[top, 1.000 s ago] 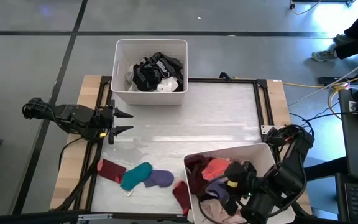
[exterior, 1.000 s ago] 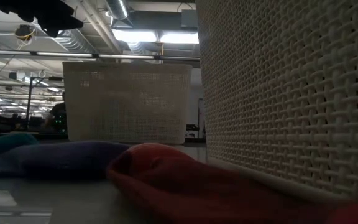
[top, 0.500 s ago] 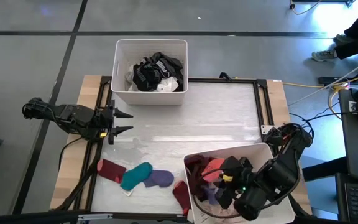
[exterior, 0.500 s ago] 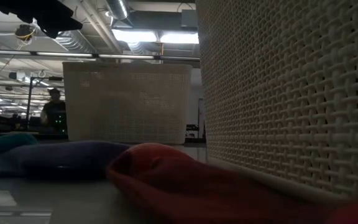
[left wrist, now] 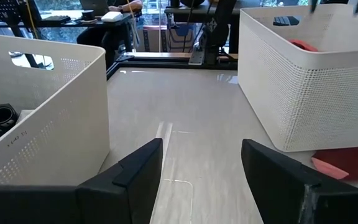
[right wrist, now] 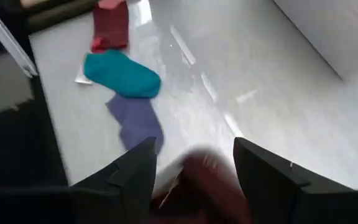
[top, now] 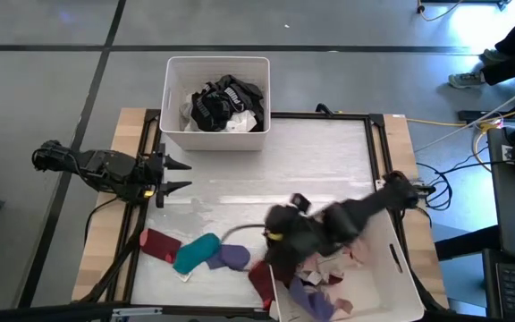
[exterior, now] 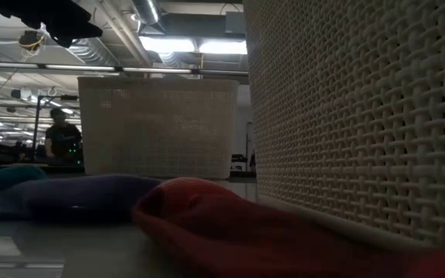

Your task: Sort clothes

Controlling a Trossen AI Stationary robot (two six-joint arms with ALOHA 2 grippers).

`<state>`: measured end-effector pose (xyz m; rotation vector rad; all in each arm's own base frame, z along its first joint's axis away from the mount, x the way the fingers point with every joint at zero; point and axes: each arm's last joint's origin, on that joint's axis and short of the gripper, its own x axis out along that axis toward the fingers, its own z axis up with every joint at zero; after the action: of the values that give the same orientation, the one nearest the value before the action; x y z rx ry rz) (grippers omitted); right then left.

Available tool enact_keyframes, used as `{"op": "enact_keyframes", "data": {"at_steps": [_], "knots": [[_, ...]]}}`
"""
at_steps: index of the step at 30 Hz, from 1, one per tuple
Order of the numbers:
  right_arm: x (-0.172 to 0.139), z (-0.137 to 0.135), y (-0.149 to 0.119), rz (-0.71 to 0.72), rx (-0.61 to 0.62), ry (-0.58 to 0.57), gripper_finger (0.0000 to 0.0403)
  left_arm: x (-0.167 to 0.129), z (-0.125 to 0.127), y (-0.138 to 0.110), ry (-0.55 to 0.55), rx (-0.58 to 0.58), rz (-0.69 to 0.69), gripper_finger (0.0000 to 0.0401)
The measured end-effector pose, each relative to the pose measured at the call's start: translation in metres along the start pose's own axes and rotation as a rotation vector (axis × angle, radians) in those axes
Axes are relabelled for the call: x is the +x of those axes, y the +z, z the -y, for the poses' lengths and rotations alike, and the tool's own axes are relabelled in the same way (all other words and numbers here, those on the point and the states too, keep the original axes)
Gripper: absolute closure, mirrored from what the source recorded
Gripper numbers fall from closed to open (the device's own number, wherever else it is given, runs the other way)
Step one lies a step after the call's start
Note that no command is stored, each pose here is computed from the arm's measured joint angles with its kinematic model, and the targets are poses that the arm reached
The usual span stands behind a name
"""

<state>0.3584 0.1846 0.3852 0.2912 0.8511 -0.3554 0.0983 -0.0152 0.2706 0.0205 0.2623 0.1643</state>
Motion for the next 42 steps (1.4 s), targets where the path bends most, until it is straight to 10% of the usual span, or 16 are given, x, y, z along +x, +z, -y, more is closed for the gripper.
{"op": "enact_keyframes", "data": {"at_steps": [21,42], "knots": [[0.152,0.044,0.064,-0.077,-0.223,0.107,0.0189,0.000,0.000,0.000,0.000,0.001,-0.001,0.0191],[0.248,0.015,0.013,-0.324,-0.337,0.394,0.0189,0.000,0.000,0.000,0.000,0.002,-0.004,0.0191]]}}
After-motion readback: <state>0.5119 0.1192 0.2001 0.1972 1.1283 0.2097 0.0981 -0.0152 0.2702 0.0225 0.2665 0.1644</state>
